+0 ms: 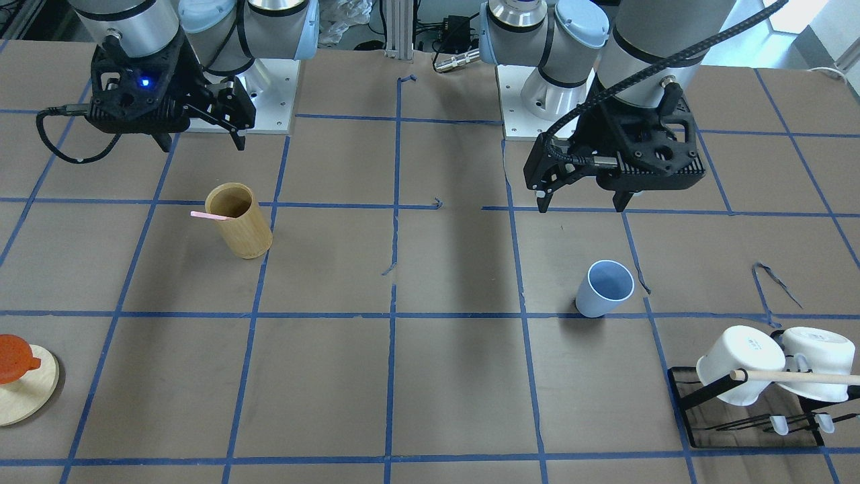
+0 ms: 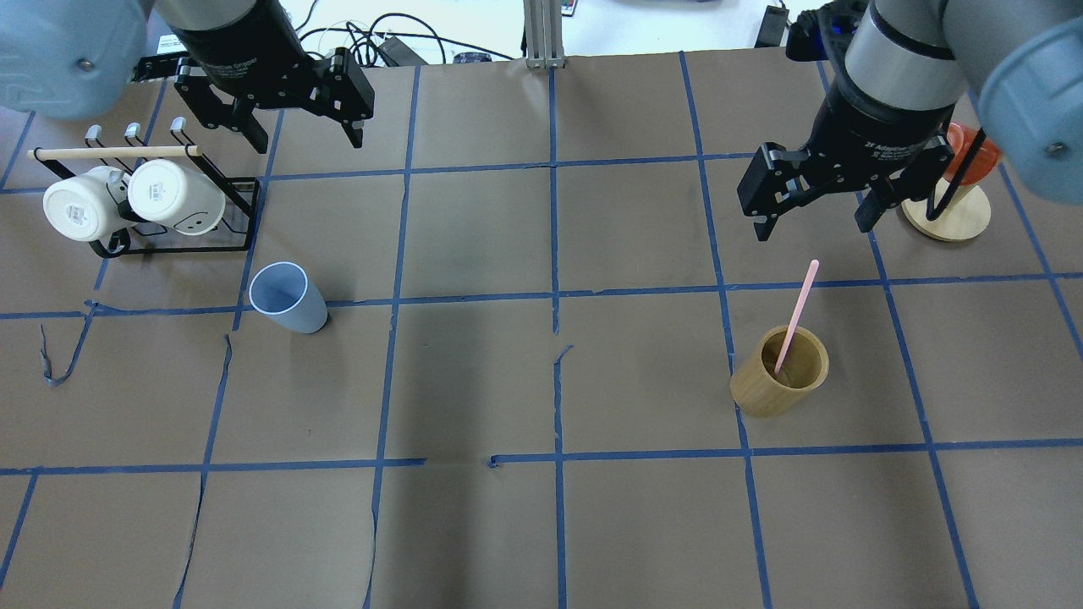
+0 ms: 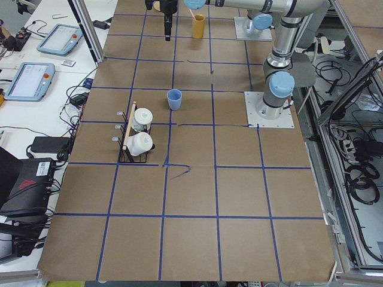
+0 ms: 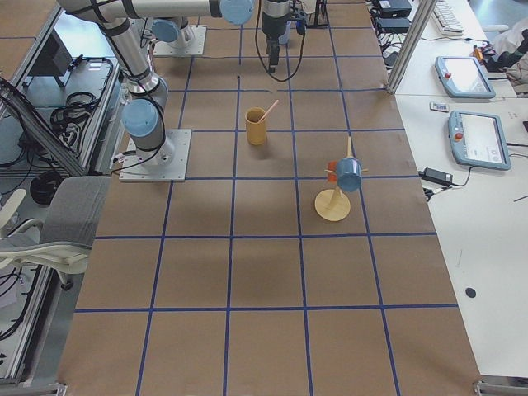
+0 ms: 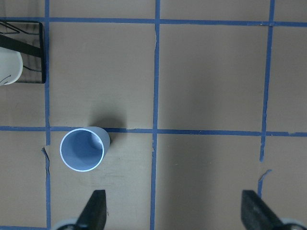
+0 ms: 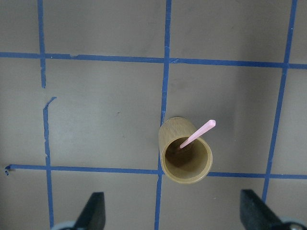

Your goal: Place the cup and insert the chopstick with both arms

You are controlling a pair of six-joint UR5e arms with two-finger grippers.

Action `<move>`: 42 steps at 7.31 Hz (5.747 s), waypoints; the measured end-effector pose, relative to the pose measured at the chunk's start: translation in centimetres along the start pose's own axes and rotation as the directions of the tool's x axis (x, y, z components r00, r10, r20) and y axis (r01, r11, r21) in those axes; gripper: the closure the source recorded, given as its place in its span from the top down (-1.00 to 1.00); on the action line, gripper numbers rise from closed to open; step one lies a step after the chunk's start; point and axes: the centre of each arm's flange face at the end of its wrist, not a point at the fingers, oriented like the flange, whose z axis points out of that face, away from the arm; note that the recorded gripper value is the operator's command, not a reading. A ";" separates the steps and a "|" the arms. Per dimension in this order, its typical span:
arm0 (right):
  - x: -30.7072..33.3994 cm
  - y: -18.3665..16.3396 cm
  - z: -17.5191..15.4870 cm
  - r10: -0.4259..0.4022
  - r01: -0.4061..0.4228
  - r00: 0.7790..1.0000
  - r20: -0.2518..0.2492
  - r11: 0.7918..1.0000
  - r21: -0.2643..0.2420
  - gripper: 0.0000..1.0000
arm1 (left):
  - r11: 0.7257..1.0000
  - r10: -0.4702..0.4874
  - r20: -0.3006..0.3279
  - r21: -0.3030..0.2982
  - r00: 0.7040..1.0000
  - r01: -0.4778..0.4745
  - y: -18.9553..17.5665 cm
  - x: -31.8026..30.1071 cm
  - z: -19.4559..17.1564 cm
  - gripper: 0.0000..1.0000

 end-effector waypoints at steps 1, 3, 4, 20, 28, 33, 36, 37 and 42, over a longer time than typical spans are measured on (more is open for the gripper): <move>0.0 0.0 0.0 0.000 0.000 1.000 0.000 1.000 -0.001 1.00 | 1.000 0.000 0.000 0.000 1.000 0.000 0.0 0.0 0.0 1.00; 0.0 0.0 0.1 0.000 0.000 1.000 -0.002 1.000 -0.002 1.00 | 1.000 -0.001 0.000 0.000 1.000 0.001 0.0 0.0 0.0 1.00; 0.0 0.0 0.1 0.000 0.000 1.000 -0.002 1.000 -0.003 1.00 | 1.000 -0.001 0.000 0.000 1.000 0.001 0.0 0.0 0.0 1.00; 0.1 0.3 0.6 0.000 0.000 1.000 -0.004 0.999 -0.035 1.00 | 1.000 0.001 0.001 -0.004 1.000 -0.001 0.2 0.1 0.1 1.00; 0.1 0.2 0.6 -0.003 0.003 1.000 -0.005 0.999 -0.034 1.00 | 0.999 0.029 0.014 -0.044 0.999 -0.028 -0.7 -1.5 5.7 1.00; 0.8 -4.2 3.5 0.015 -0.012 0.999 -0.035 0.996 0.084 1.00 | 0.991 0.066 0.009 -0.113 0.998 -0.065 3.4 -10.1 23.9 0.80; 3.6 -4.0 9.6 0.066 -0.066 0.998 -0.022 0.998 -0.013 1.00 | 0.988 0.067 0.004 -0.142 0.998 -0.066 3.7 -10.5 26.4 -1.00; 4.3 -3.7 11.4 0.082 -0.083 0.996 -0.018 0.996 -0.034 0.91 | 0.988 0.069 0.004 -0.142 0.998 -0.068 3.6 -10.5 26.5 -1.00; 4.6 -3.2 13.2 0.095 -0.095 0.995 -0.007 0.994 -0.045 -0.05 | 0.993 -0.021 0.016 -0.116 1.000 0.023 2.0 -9.0 24.4 -1.00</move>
